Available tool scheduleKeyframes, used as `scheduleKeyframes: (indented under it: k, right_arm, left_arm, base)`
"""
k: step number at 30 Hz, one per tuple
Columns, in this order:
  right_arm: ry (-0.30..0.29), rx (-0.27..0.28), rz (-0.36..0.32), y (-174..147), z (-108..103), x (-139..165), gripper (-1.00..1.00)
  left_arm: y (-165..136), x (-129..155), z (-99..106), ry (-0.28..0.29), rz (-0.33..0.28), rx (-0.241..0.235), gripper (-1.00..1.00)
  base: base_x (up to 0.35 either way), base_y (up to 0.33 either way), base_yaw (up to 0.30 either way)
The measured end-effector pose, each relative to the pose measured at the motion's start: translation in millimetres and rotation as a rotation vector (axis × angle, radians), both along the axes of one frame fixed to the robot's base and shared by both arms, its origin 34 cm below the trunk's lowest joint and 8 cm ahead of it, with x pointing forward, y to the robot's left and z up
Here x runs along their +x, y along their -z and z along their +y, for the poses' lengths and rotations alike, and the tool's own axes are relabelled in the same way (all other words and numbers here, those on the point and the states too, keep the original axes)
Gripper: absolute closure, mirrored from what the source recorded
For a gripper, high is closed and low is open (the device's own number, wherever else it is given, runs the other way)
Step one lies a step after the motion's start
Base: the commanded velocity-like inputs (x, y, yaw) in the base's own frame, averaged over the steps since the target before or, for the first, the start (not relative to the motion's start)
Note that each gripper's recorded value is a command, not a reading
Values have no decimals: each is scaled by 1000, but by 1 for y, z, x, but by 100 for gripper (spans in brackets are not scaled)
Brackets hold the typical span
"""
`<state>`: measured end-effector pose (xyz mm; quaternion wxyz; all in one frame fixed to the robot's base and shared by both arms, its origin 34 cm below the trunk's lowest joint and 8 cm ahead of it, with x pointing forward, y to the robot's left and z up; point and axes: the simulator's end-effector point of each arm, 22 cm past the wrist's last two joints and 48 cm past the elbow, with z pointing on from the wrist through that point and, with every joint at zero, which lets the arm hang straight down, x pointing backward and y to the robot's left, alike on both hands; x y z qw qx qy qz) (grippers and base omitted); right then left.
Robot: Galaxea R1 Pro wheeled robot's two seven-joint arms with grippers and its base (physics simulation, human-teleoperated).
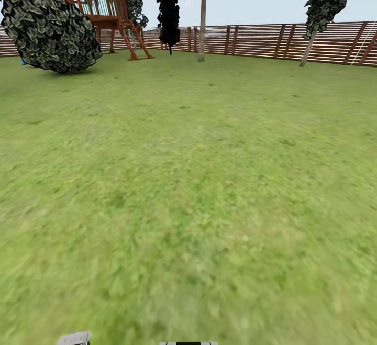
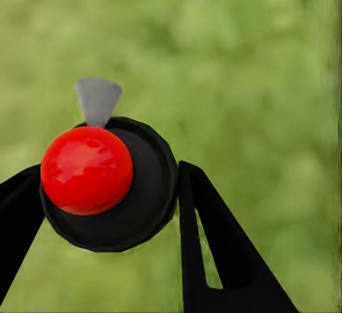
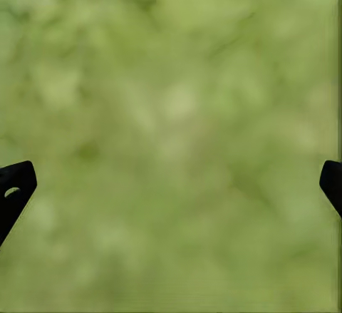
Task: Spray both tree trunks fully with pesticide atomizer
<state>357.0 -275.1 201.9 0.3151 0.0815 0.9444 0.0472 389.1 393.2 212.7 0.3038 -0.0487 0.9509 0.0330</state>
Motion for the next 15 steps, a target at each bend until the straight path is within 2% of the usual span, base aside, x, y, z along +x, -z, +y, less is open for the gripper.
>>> scheduleKeyframes:
  k: [15]
  right_arm:
    - [0,0,0,0,0,0,-100]
  left_arm:
    - [-1,0,3,-11,-3,1,100]
  base:
    - [331,-111,0]
